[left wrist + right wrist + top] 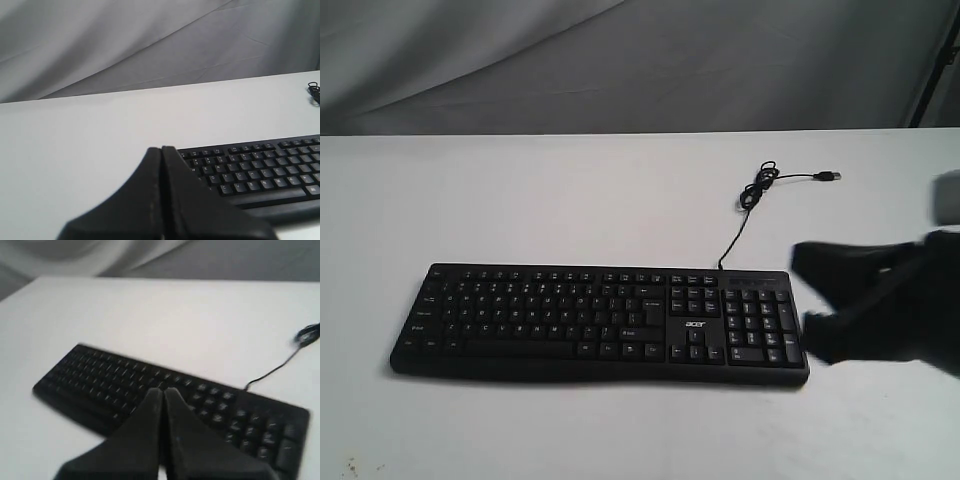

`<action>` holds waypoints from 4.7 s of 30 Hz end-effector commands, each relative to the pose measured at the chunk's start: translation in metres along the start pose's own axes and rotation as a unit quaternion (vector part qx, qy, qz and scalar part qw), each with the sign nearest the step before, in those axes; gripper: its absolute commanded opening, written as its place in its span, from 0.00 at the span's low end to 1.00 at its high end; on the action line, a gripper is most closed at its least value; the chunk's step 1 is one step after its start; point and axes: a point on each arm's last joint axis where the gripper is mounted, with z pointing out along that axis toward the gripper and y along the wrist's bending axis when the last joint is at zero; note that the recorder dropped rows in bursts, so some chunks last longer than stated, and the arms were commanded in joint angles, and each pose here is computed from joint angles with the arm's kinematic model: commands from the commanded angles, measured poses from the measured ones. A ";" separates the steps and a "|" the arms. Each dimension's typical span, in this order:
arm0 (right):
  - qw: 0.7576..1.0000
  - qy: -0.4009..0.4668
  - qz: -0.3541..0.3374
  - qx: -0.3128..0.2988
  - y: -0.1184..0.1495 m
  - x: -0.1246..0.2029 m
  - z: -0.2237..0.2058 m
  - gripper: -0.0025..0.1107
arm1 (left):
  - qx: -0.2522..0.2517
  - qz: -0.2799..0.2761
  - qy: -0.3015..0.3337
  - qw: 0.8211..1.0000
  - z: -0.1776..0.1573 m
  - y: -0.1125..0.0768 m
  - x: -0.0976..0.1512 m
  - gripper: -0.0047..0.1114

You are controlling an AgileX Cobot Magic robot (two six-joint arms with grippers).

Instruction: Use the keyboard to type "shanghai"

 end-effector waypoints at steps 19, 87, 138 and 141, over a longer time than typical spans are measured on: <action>0.930 0.193 -0.292 -0.112 0.170 -0.026 0.187 0.02 | 0.002 -0.001 -0.002 1.000 0.000 0.000 0.001 0.04; 0.916 0.211 -0.311 -0.140 0.145 0.035 0.328 0.02 | 0.002 -0.001 -0.002 1.000 0.000 0.000 0.001 0.04; 0.913 0.189 -0.332 -0.140 0.142 0.016 0.310 0.02 | 0.002 -0.001 -0.002 1.000 0.000 0.000 0.001 0.04; 0.918 0.191 -0.324 -0.125 0.124 0.015 0.291 0.02 | 0.002 -0.001 -0.002 1.000 0.000 0.000 0.001 0.04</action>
